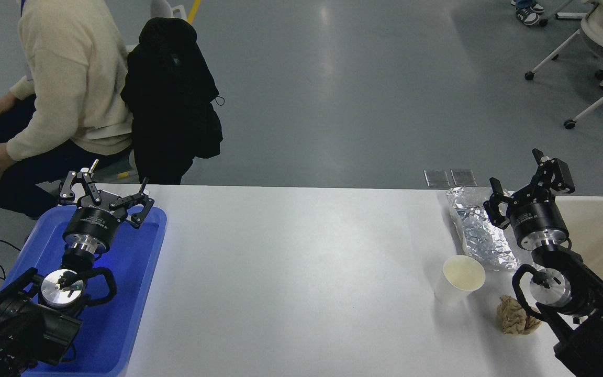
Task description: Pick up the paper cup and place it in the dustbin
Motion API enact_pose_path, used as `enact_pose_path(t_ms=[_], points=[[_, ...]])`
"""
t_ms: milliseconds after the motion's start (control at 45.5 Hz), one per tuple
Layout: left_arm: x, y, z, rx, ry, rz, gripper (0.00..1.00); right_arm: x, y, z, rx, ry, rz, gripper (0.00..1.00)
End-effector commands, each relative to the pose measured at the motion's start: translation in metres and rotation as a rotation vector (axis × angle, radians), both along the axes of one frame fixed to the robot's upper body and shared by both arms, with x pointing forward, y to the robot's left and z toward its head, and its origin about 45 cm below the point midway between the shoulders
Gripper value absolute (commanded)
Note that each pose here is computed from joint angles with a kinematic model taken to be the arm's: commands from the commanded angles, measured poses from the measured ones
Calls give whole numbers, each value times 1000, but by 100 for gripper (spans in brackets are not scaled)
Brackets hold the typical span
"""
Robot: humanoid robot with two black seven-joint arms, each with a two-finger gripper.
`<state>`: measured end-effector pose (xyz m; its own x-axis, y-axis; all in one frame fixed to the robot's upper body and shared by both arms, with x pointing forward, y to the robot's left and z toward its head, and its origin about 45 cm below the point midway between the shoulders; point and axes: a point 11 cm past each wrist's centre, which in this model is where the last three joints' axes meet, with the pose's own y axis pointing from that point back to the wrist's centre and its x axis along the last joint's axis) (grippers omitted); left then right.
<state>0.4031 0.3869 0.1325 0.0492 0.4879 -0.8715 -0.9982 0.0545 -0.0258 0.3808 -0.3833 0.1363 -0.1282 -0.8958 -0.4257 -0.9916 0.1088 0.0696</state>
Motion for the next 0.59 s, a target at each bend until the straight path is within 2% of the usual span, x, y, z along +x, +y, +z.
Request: enact_pose_path(t_ms=[0, 571], points=[[0, 0, 0, 2, 2, -3, 100, 0, -1, 0, -1, 1, -3, 100], [0, 0, 0, 0, 1, -1, 100, 2, -6, 4, -12, -4, -6, 100]])
